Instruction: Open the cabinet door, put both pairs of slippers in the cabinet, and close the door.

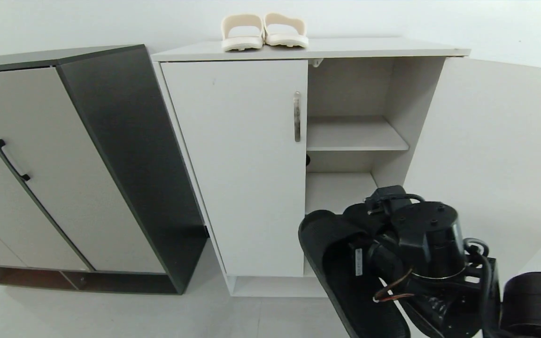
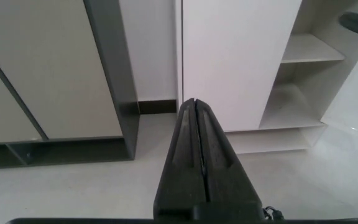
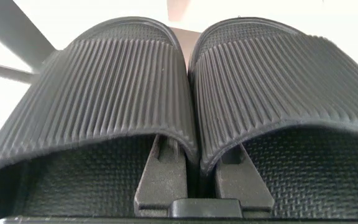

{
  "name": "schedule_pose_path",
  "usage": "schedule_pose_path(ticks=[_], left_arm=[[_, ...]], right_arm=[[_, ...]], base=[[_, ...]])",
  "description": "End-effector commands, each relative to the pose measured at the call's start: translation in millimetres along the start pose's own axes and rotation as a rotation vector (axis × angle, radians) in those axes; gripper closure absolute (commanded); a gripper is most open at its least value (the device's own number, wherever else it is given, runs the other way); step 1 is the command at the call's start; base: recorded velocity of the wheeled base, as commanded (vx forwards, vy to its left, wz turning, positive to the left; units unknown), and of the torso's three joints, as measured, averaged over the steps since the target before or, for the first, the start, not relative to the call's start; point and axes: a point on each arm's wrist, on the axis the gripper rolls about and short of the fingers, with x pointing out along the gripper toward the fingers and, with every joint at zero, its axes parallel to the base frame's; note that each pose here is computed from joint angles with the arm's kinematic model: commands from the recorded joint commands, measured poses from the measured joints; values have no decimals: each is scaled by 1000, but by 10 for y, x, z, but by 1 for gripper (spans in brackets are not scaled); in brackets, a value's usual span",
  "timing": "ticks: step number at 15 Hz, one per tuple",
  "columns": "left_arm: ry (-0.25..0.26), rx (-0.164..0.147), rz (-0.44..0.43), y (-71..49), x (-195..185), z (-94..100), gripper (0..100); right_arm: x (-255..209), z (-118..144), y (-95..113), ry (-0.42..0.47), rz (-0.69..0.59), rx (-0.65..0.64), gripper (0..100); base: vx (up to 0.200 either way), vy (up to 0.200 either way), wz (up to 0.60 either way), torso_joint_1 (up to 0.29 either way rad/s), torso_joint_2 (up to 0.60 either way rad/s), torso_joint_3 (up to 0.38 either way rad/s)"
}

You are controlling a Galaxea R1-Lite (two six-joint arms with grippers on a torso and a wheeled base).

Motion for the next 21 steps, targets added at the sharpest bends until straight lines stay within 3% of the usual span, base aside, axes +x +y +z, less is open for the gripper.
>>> schedule_pose_path(ticks=[1, 4, 14, 21], left_arm=[[2, -1, 1, 0, 2, 1, 100], [2, -1, 0, 0, 2, 1, 100], [2, -1, -2, 0, 2, 1, 100], [2, -1, 0, 0, 2, 1, 100]], right_arm=[[380, -271, 53, 38, -106, -22, 100], [506, -280, -35, 32, -193, -22, 100], [631, -337, -106, 46, -227, -11, 100], [689, -327, -77, -53, -196, 41, 100]], base=[[0, 0, 0, 0, 0, 0], [0, 0, 0, 0, 0, 0], [0, 0, 0, 2, 1, -51], [0, 0, 0, 0, 4, -198]])
